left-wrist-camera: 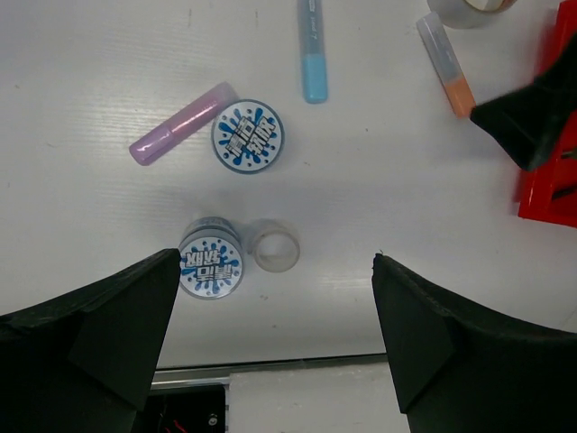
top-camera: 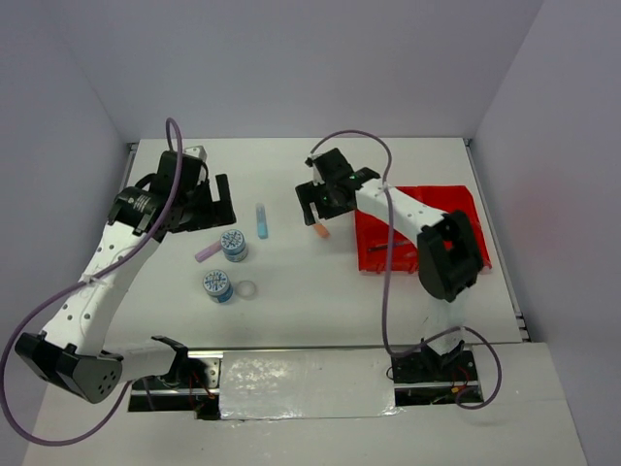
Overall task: Sort the stationery into containers
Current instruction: Pick up the pen from the center of the board, then place the pen in the storage box.
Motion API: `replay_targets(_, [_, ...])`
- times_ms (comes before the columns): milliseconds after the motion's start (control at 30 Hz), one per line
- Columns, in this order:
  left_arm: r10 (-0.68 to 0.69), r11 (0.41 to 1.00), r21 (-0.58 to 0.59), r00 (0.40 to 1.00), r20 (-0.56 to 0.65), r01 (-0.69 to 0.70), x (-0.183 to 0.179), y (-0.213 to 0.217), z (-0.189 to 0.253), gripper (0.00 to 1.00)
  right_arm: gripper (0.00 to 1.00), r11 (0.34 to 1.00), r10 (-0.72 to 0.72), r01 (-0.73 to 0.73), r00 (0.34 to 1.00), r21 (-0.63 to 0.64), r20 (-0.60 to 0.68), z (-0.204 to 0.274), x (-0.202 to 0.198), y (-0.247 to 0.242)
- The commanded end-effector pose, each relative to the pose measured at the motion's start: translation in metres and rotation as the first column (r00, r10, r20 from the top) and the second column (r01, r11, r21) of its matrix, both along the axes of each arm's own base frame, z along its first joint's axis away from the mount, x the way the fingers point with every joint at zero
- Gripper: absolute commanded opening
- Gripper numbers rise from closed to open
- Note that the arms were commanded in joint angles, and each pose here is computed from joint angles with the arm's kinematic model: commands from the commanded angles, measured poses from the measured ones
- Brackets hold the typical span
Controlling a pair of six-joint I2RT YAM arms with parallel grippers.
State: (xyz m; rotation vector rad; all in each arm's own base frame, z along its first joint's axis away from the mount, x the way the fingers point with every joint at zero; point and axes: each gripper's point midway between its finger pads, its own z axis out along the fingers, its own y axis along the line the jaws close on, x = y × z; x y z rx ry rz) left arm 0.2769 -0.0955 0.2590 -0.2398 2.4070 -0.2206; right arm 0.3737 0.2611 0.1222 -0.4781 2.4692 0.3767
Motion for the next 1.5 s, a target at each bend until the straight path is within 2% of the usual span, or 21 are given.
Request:
replay_targets(0, [-0.112, 0.994, -0.013, 0.994, -0.018, 0.111, 0.001, -0.013, 0.004, 0.99, 0.87, 0.989, 0.091, -0.093, 0.996, -0.119, -0.023, -0.012, 0.012, 0.003])
replay_targets(133, [-0.175, 0.984, -0.022, 0.984, 0.033, 0.175, 0.004, -0.020, 0.015, 0.99, 0.86, 0.983, 0.110, -0.114, 0.993, -0.146, -0.036, -0.038, 0.024, 0.011])
replay_targets(333, [-0.241, 0.969, -0.054, 0.970, 0.019, 0.242, 0.003, -0.032, 0.008, 0.99, 0.83, 0.968, 0.147, -0.159, 0.986, -0.192, -0.076, -0.075, 0.026, 0.020])
replay_targets(433, [-0.255, 0.966, -0.047, 0.967, 0.019, 0.256, 0.007, -0.033, 0.006, 0.99, 0.77, 0.950, 0.216, -0.236, 0.969, -0.204, -0.116, -0.094, 0.020, 0.032])
replay_targets(533, [-0.259, 0.965, -0.040, 0.966, 0.026, 0.260, 0.012, -0.034, 0.008, 0.99, 0.65, 0.941, 0.231, -0.264, 0.959, -0.213, -0.166, -0.112, 0.013, 0.038])
replay_targets(667, [-0.254, 0.966, -0.043, 0.966, 0.037, 0.256, 0.016, -0.035, 0.011, 0.99, 0.22, 0.946, 0.246, -0.278, 0.951, -0.167, -0.189, -0.112, 0.001, 0.046])
replay_targets(733, [-0.252, 0.966, -0.048, 0.967, 0.044, 0.254, 0.016, -0.036, 0.012, 0.99, 0.03, 0.952, 0.277, -0.290, 0.952, -0.097, -0.130, -0.079, -0.006, 0.062])
replay_targets(800, [-0.245, 0.968, -0.049, 0.968, 0.052, 0.248, 0.014, -0.035, 0.014, 0.99, 0.00, 0.949, 0.314, -0.312, 0.946, 0.046, -0.074, -0.052, -0.018, 0.085])
replay_targets(833, [-0.242, 0.968, -0.048, 0.969, 0.055, 0.245, 0.014, -0.034, 0.013, 0.99, 0.00, 0.939, 0.314, -0.311, 0.949, 0.146, -0.001, -0.009, -0.022, 0.093])
replay_targets(900, [-0.232, 0.971, -0.042, 0.971, 0.059, 0.235, 0.012, -0.031, 0.014, 0.99, 0.00, 0.914, 0.294, -0.309, 0.951, 0.263, 0.094, 0.030, -0.021, 0.098])
replay_targets(933, [-0.225, 0.973, -0.036, 0.973, 0.058, 0.227, 0.012, -0.030, 0.013, 0.99, 0.00, 0.919, 0.196, -0.230, 0.971, 0.320, 0.135, 0.066, -0.011, 0.083])
replay_targets(1000, [-0.220, 0.974, -0.038, 0.974, 0.059, 0.222, 0.011, -0.029, 0.014, 0.99, 0.00, 0.933, -0.012, -0.036, 0.991, 0.359, 0.132, 0.086, 0.012, 0.050])
replay_targets(1033, [-0.214, 0.975, -0.042, 0.975, 0.054, 0.216, 0.010, -0.029, 0.011, 0.99, 0.00, 0.898, -0.253, 0.200, 0.963, 0.392, 0.088, 0.095, 0.029, 0.021])
replay_targets(1067, [-0.212, 0.976, -0.045, 0.976, 0.056, 0.214, 0.011, -0.029, 0.012, 0.99, 0.00, 0.850, -0.424, 0.399, 0.906, 0.344, -0.004, 0.081, 0.035, -0.020])
replay_targets(1100, [-0.208, 0.977, -0.048, 0.977, 0.050, 0.210, 0.011, -0.030, 0.010, 0.99, 0.00, 0.790, -0.538, 0.519, 0.842, 0.327, -0.037, 0.078, 0.038, -0.043])
replay_targets(1167, [-0.193, 0.979, -0.062, 0.980, 0.047, 0.196, 0.014, -0.032, 0.011, 0.99, 0.00, 0.604, -0.768, 0.754, 0.637, 0.258, -0.066, 0.061, 0.041, -0.096])
replay_targets(1200, [-0.187, 0.979, -0.069, 0.981, 0.046, 0.189, 0.016, -0.032, 0.012, 0.99, 0.00, 0.525, -0.832, 0.820, 0.551, 0.227, -0.066, 0.055, 0.039, -0.113])
replay_targets(1233, [-0.183, 0.980, -0.074, 0.981, 0.058, 0.187, 0.018, -0.034, 0.017, 0.99, 0.00, 0.404, -0.902, 0.890, 0.427, 0.213, -0.072, 0.050, 0.037, -0.133])
replay_targets(1267, [-0.184, 0.979, -0.079, 0.981, 0.058, 0.188, 0.020, -0.035, 0.017, 0.99, 0.00, 0.335, -0.929, 0.919, 0.359, 0.208, -0.088, 0.046, 0.039, -0.147])
replay_targets(1400, [-0.189, 0.976, -0.088, 0.978, 0.089, 0.197, 0.028, -0.040, 0.026, 0.99, 0.00, 0.156, -0.974, 0.974, 0.179, 0.163, -0.141, 0.025, 0.050, -0.172])
replay_targets(1467, [-0.180, 0.979, -0.083, 0.980, 0.088, 0.187, 0.038, -0.041, 0.027, 0.99, 0.00, 0.113, -0.977, 0.985, 0.134, 0.127, -0.165, 0.022, 0.051, -0.176])
